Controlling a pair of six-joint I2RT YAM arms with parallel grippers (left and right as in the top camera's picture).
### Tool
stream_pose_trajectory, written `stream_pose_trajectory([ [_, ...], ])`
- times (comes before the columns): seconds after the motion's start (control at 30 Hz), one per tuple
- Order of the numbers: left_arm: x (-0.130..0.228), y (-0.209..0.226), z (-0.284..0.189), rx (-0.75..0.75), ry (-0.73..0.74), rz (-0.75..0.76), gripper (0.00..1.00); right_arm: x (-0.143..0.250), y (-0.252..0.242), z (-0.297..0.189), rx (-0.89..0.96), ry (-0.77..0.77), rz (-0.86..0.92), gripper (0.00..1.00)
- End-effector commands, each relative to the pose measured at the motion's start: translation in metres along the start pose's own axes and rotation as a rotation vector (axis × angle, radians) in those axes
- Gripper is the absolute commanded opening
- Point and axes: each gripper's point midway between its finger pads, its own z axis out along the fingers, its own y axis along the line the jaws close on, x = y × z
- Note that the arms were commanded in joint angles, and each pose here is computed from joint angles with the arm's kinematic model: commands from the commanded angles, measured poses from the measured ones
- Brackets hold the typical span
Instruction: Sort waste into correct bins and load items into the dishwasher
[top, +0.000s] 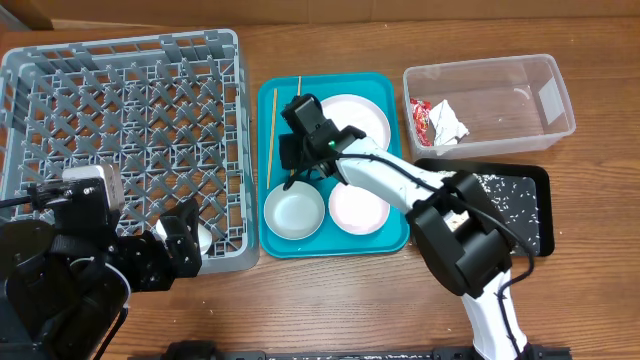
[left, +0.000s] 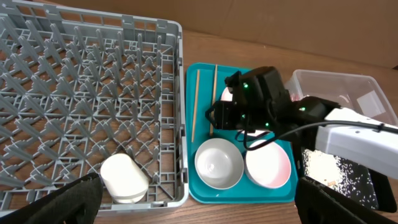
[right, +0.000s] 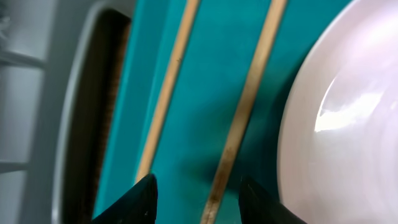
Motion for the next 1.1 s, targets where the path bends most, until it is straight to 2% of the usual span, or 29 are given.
stream_pose_trajectory([
  [0.0, 0.000, 0.000, -0.001, 0.000, -0.004, 0.024, 1.00, 0.007, -0.003, 0.014, 0.015, 0.017, 0.030, 0.41],
  [0.1, 0.000, 0.000, -0.001, 0.001, -0.004, 0.024, 1.00, 0.011, -0.006, 0.020, 0.023, 0.029, 0.031, 0.36],
  [0.23, 0.000, 0.000, -0.001, 0.000, -0.004, 0.024, 1.00, 0.011, -0.006, 0.020, 0.023, 0.029, 0.031, 0.26],
  [0.33, 0.000, 0.000, -0.001, 0.000, -0.004, 0.024, 1.00, 0.013, -0.008, 0.020, 0.028, 0.036, 0.031, 0.09],
  [0.53, 0.000, 0.000, -0.001, 0.000, -0.004, 0.024, 1.00, 0.011, -0.006, 0.017, 0.025, 0.032, 0.031, 0.04],
  [0.77, 0.000, 0.000, -0.001, 0.001, -0.004, 0.024, 1.00, -0.011, 0.005, -0.009, -0.006, -0.026, 0.027, 0.04],
  [0.97, 0.000, 0.000, -0.001, 0.000, -0.004, 0.024, 1.00, 0.000, -0.001, -0.012, 0.021, 0.018, 0.031, 0.05],
  [1.0, 0.000, 0.000, -0.001, 0.000, -0.004, 0.024, 1.00, 0.002, -0.002, -0.012, 0.025, 0.025, 0.031, 0.09],
  [1.07, 0.000, 0.000, -0.001, 0.000, -0.004, 0.024, 1.00, 0.003, -0.003, -0.013, 0.028, 0.033, 0.028, 0.34],
])
